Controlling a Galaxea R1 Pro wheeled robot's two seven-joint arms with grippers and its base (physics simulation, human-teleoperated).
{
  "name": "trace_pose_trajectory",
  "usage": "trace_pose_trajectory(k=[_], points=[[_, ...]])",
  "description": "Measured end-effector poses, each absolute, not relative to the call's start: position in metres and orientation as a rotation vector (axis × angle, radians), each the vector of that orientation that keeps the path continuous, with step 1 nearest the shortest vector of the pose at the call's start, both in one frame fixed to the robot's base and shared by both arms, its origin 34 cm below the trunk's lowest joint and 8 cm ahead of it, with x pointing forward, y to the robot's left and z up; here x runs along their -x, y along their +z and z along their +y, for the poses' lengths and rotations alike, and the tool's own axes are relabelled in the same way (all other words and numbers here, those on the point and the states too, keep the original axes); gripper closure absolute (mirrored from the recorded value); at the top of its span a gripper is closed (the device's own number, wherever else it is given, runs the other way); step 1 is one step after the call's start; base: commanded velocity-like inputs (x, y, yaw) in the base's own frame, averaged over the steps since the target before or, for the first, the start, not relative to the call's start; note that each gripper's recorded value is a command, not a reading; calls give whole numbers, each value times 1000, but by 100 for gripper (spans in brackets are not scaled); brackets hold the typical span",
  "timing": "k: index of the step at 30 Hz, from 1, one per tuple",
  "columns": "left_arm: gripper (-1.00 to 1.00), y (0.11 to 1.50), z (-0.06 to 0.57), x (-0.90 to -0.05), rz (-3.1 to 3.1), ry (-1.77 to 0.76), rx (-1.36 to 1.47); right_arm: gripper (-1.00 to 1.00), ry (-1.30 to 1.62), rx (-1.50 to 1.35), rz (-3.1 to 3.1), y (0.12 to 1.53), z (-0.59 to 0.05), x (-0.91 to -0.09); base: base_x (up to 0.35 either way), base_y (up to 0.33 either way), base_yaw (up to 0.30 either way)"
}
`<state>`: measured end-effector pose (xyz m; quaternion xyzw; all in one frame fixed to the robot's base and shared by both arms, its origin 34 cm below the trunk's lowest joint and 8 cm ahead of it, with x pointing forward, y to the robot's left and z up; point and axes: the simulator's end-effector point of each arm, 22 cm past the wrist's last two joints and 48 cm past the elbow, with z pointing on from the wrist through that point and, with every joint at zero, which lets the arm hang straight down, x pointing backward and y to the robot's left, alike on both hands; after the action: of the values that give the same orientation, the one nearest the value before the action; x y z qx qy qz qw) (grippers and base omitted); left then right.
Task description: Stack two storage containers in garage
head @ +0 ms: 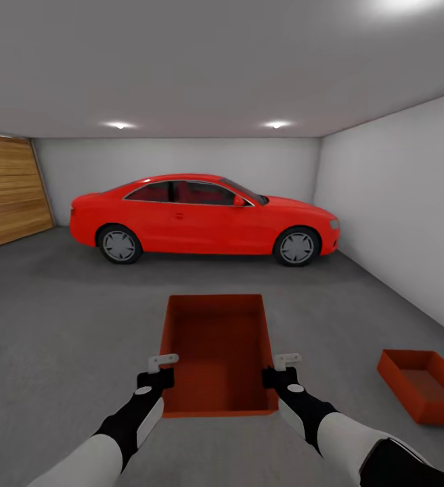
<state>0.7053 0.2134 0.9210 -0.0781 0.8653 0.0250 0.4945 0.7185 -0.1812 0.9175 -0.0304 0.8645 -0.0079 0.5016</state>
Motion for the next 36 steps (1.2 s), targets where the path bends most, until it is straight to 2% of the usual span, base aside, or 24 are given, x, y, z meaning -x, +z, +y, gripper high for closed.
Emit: trace_pose_trajectory(k=[13,36], points=[[100,921,213,-705,2098,60,189,100,-18,73,2089,917,-181,-718,320,0,-23],[100,921,213,-705,2098,60,189,100,-18,73,2089,918,-181,-719,320,0,-281]])
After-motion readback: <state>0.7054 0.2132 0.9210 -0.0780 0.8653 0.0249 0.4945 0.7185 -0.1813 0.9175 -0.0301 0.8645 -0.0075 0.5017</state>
